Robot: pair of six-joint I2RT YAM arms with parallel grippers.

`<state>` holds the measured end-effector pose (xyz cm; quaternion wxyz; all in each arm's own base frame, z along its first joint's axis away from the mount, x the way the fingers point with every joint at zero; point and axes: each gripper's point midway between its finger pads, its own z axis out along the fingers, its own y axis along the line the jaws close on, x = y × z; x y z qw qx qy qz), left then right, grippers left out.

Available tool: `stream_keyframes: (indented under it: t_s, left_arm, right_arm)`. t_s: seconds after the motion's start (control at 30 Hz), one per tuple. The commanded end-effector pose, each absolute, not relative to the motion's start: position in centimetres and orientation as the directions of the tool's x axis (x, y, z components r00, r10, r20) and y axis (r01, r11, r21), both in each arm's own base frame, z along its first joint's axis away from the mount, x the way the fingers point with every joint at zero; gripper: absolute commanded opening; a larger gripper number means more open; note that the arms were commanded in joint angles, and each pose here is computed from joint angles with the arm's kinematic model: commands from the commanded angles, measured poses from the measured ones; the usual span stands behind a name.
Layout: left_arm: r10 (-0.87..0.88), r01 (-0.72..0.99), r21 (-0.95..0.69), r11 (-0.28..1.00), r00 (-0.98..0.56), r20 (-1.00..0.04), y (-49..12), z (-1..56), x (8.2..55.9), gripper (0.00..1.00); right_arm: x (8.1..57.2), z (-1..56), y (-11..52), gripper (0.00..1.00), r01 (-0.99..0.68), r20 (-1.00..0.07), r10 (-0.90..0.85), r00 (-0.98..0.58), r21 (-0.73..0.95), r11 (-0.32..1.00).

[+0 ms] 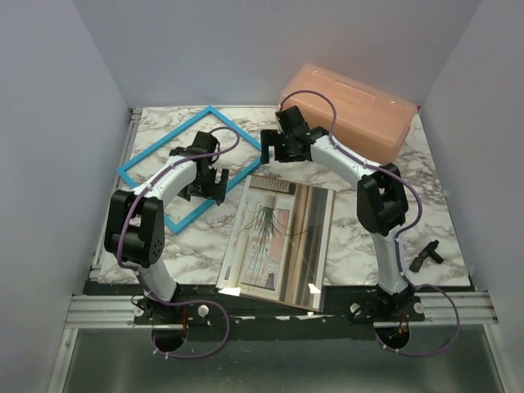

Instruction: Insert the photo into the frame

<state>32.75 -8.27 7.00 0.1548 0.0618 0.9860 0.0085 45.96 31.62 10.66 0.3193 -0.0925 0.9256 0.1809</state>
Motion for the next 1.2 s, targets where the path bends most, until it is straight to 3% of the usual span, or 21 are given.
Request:
stream_keyframes:
  t_s: [0.0, 0.27, 1.17]
  left_arm:
    - [0.136, 0.115, 0.089, 0.989, -0.944, -0.299, -7.4, 7.1, 33.3, 0.98]
    - [0.142, 0.115, 0.107, 0.988, -0.948, -0.284, -7.1, 6.8, 33.2, 0.98]
    - [0.151, 0.119, 0.132, 0.984, -0.953, -0.262, -6.6, 6.4, 33.0, 0.98]
  right_arm:
    - [44.0, 7.7, 28.4, 1.00, -0.229, -0.531, -0.131, -0.837, 0.123, 0.966]
    - [44.0, 6.9, 23.2, 1.00, -0.068, -0.566, -0.060, -0.822, -0.007, 0.998]
    - [52.0, 7.3, 13.4, 1.00, 0.150, -0.597, 0.108, -0.795, -0.020, 0.989]
